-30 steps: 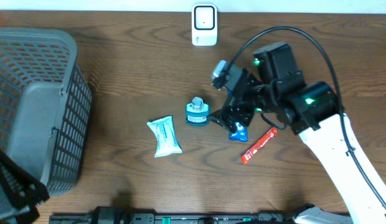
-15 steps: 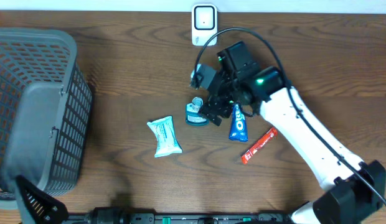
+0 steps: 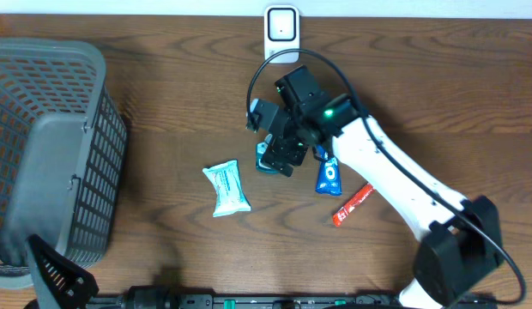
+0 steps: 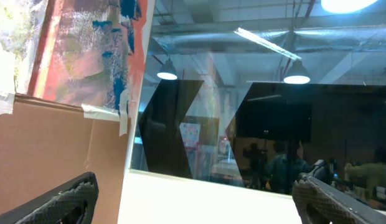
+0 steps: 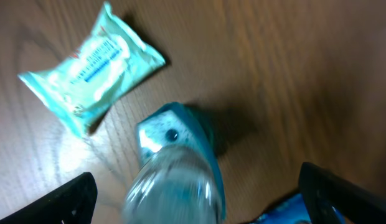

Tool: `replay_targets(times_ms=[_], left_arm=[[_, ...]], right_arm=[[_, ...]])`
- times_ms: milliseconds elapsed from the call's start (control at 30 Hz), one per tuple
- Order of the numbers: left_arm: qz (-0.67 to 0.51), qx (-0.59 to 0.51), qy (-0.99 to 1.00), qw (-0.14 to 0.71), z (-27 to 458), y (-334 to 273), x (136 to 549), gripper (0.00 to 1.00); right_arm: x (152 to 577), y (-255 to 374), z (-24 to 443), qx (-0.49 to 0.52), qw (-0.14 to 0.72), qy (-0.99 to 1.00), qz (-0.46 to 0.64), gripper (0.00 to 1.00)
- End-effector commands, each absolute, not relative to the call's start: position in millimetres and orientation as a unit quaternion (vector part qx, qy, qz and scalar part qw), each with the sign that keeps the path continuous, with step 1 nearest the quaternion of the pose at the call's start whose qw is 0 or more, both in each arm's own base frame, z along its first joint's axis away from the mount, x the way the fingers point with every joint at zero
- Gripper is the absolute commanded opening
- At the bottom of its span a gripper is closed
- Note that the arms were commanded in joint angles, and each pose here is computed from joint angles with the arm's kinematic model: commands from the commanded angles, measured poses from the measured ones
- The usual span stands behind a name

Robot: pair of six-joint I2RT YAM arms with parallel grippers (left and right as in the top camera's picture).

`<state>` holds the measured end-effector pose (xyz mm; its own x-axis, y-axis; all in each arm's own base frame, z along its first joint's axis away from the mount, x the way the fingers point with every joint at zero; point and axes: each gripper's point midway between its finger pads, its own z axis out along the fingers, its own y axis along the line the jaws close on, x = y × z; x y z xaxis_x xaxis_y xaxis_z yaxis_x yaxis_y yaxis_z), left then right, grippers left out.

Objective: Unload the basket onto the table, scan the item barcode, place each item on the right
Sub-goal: 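Reach the right gripper to the teal mouthwash bottle and grasp it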

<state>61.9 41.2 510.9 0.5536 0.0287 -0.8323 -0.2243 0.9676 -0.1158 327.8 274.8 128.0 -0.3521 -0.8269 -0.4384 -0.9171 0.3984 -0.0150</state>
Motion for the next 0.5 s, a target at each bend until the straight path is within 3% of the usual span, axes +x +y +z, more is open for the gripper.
replay_targets(times_ms=[0,233,367,467], left_arm=[[0.069,-0.099,0.461,0.879,512,39,58,1.0],[0.069,-0.1,0.456,0.882,513,38,54,1.0],[0.069,-0.1,0.453,0.883,513,38,51,1.0],[0.068,-0.1,0.446,0.887,513,38,45,1.0]], right_arm=[[330,280,110,-0.553,0.177,0.809,0.096,0.99],[331,284,88,-0.562,0.161,0.807,0.083,0.96],[331,283,83,-0.562,0.155,0.809,0.081,0.69],[330,283,76,-0.562,0.146,0.81,0.081,0.55]])
